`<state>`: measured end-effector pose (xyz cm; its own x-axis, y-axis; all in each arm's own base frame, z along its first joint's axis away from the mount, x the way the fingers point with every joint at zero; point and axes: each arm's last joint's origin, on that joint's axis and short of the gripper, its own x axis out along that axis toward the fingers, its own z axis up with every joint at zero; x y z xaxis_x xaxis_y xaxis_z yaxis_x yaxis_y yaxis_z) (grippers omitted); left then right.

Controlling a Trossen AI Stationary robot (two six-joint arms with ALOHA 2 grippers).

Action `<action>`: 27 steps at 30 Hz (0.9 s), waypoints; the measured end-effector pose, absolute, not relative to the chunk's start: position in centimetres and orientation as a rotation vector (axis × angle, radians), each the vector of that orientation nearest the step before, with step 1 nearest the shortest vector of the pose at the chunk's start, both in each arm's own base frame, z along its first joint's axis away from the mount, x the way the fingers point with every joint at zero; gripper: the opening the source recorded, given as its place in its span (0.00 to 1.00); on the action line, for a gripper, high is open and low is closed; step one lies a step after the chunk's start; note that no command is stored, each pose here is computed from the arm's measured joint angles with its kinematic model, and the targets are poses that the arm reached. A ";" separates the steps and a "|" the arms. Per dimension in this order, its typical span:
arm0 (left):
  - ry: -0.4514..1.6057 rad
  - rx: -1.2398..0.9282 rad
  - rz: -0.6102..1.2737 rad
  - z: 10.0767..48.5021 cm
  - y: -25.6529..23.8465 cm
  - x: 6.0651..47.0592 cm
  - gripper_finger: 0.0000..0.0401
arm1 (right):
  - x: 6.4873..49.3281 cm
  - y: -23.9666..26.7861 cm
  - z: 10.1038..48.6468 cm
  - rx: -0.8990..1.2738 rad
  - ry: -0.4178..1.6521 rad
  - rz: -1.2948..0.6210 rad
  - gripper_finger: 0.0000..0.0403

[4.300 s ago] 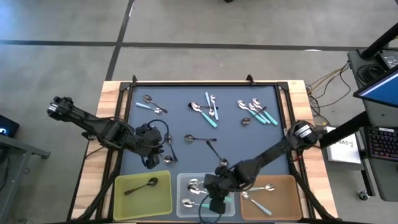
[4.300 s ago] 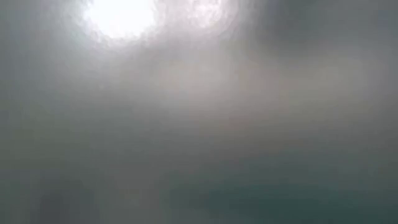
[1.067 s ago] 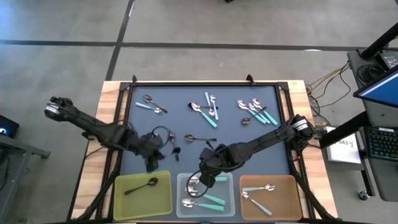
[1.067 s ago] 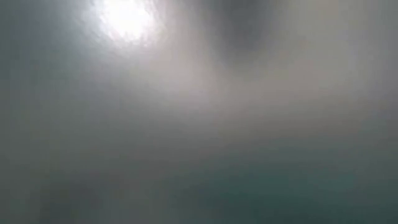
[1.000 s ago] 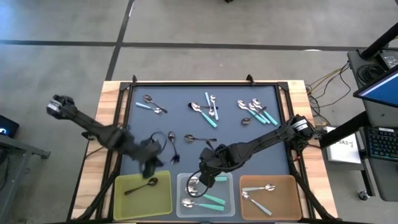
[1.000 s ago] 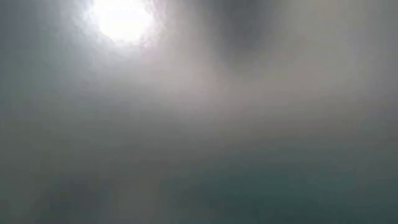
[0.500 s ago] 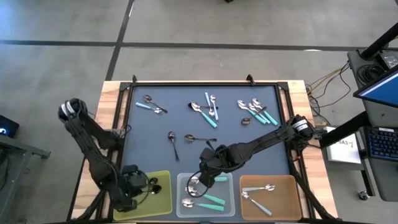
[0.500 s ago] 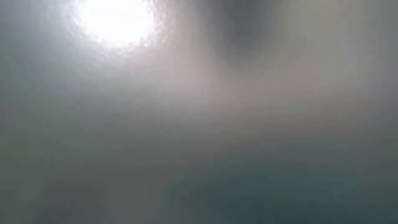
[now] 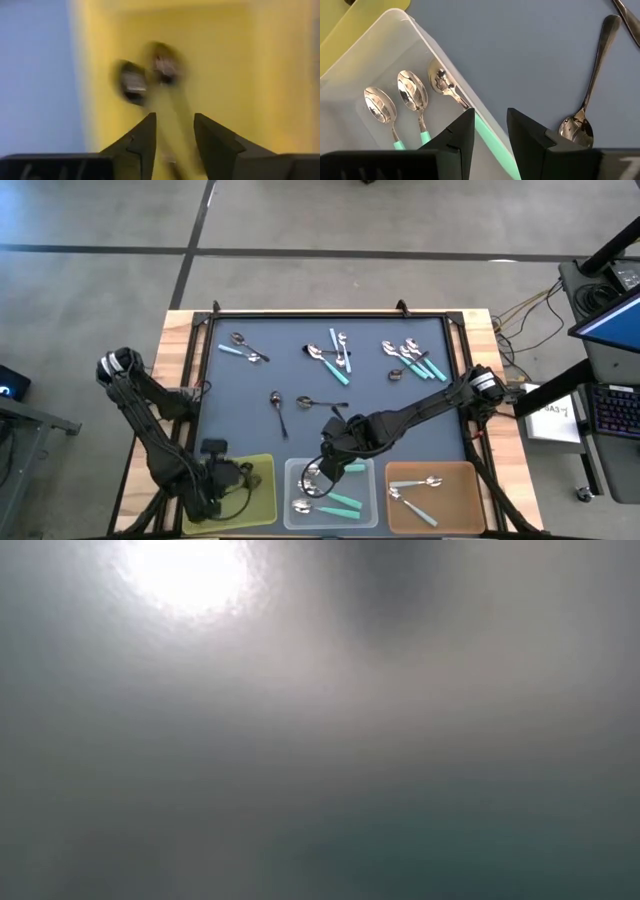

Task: Sort silverware by color (type)
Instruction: Put the black spoon into the yellow bin

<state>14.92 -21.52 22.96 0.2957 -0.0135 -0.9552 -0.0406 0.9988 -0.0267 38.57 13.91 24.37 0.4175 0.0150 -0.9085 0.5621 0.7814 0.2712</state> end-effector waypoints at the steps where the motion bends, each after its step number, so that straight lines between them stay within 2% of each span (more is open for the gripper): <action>1: 1.260 -0.006 0.051 23.3 -20.9 15.0 0.31 | 38.6 13.9 24.4 0.603 1.101 -0.370 0.26; 5: 1.213 0.061 0.168 24.6 -18.4 16.1 0.34 | 38.6 13.6 24.3 0.588 1.107 -0.367 0.26; 9: 1.207 -0.022 0.294 24.7 -14.9 18.6 0.35 | 38.6 13.2 24.3 0.572 1.116 -0.371 0.26; 14: 1.151 -0.225 0.509 24.5 -9.4 22.6 0.35 | 38.4 12.4 24.1 0.557 1.155 -0.417 0.26; 19: 1.011 -0.420 0.626 23.1 -5.4 25.3 0.35 | 37.7 11.7 23.9 0.495 1.203 -0.498 0.26; 23: 0.902 -0.614 0.687 21.1 -3.5 26.0 0.34 | 37.1 11.1 23.8 0.447 1.247 -0.557 0.26; 27: 0.889 -0.753 0.801 19.0 -2.8 25.1 0.33 | 36.5 10.3 24.1 0.395 1.282 -0.599 0.26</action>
